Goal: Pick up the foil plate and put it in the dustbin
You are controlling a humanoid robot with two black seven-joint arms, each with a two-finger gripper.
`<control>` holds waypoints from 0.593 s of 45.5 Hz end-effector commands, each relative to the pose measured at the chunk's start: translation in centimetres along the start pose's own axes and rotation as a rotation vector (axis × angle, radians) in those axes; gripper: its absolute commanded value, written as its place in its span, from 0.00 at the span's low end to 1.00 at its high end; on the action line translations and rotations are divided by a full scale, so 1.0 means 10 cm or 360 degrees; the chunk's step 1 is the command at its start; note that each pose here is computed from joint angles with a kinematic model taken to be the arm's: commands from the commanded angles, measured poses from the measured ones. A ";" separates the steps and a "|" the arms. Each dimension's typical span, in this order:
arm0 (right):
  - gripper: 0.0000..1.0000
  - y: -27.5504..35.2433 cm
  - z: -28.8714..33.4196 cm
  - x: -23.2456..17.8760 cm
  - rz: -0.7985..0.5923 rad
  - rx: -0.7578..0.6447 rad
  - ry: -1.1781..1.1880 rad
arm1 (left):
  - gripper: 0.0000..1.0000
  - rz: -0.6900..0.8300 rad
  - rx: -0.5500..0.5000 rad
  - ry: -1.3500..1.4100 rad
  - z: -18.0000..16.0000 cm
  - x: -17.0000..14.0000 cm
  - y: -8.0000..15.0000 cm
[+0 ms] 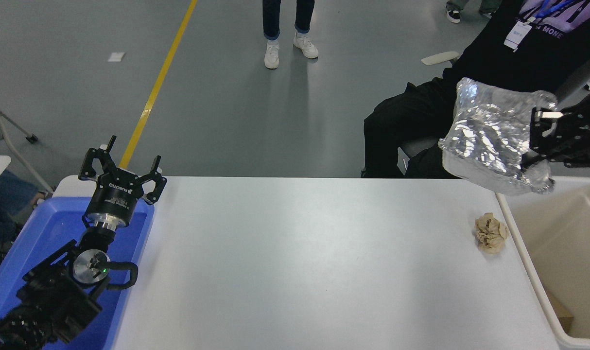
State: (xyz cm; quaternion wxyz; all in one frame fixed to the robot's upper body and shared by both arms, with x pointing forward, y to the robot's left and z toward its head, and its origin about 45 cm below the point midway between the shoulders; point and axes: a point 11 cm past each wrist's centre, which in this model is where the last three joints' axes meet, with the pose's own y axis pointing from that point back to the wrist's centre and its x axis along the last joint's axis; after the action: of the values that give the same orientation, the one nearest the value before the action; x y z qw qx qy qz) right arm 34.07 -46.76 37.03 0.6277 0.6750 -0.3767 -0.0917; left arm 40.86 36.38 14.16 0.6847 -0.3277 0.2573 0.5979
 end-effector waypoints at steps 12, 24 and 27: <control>0.00 -1.08 2.00 0.09 0.0698 -0.0507 -0.0439 | 0.98 0.0002 -0.0007 0.0003 0.01 0.00 0.00; 0.00 -1.80 2.25 -0.22 0.0820 -0.0530 -0.0529 | 0.98 0.0002 -0.0007 0.0003 0.01 0.00 0.00; 0.00 -1.95 2.23 -0.28 0.0872 -0.0521 -0.0543 | 0.98 0.0002 -0.0007 0.0003 0.01 0.00 0.00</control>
State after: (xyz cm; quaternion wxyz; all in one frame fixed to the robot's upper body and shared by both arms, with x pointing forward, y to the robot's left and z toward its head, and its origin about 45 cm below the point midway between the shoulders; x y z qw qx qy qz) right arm 29.26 -62.14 20.48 0.6631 0.4721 -0.5729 -0.0957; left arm 40.87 36.42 14.20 0.6835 -0.3294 0.2569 0.5986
